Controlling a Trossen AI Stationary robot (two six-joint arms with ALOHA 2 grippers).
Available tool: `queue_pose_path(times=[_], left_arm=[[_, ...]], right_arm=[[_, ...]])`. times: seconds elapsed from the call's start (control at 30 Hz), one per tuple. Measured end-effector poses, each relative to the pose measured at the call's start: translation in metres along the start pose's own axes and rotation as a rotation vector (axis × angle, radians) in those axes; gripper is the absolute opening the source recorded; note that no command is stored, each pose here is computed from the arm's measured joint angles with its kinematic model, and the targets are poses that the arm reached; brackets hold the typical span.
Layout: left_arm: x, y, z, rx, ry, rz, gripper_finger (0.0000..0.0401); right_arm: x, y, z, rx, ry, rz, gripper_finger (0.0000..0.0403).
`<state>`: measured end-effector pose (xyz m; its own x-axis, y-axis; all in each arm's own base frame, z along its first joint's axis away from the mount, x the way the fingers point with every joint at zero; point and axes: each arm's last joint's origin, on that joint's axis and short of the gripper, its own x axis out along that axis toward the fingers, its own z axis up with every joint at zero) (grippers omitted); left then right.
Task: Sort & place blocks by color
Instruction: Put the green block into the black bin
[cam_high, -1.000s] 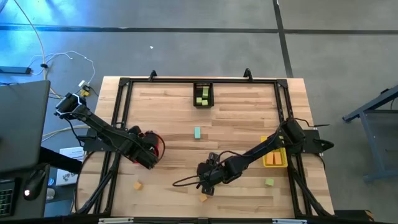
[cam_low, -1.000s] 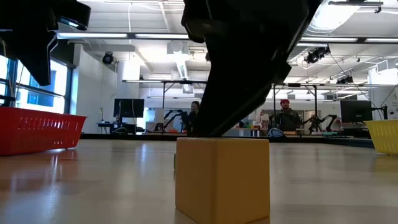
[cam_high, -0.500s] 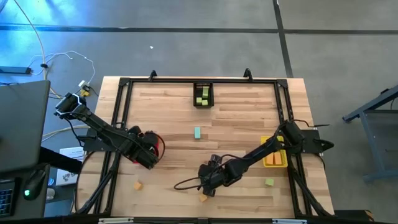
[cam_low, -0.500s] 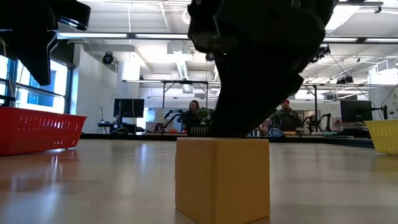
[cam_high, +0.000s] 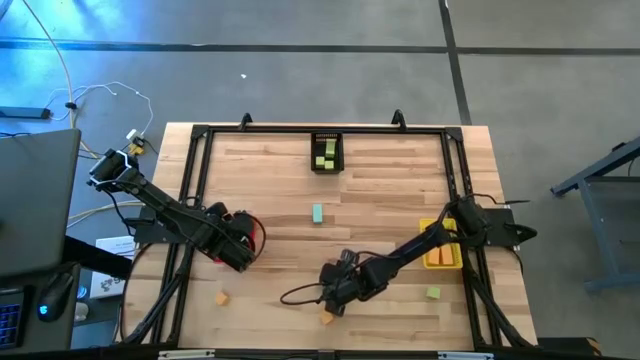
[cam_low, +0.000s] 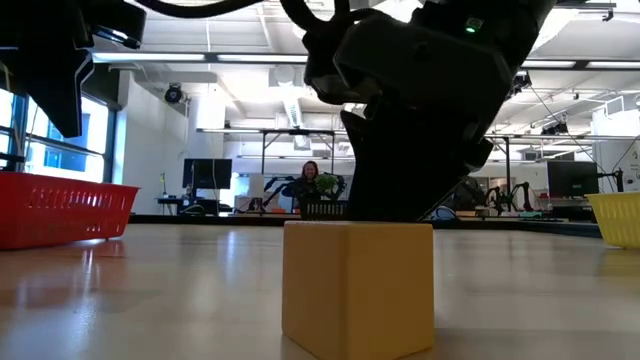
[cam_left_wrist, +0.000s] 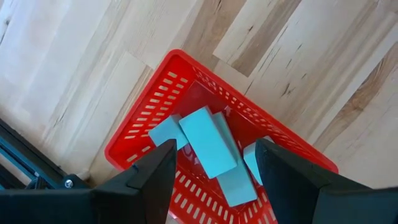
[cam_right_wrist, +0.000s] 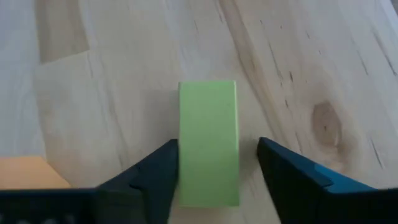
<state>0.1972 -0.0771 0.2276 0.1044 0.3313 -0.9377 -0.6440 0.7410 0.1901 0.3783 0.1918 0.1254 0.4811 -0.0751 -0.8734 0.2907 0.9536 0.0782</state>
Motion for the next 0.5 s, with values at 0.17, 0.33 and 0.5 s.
queue_pose_path(times=[0.17,0.33,0.5], left_arm=[[0.0,0.0,0.0,0.015,0.0,-0.001,0.0204],[0.0,0.0,0.0,0.036,0.0,-0.001,0.0204],[0.0,0.0,0.0,0.043,-0.001,-0.003,0.0203]], right_arm=[[0.001,-0.003,0.002,0.008,0.012,0.004,0.0117],[0.0,-0.01,0.01,0.026,0.028,0.027,0.0097],[-0.008,-0.024,0.025,0.032,0.01,0.029,0.0097]])
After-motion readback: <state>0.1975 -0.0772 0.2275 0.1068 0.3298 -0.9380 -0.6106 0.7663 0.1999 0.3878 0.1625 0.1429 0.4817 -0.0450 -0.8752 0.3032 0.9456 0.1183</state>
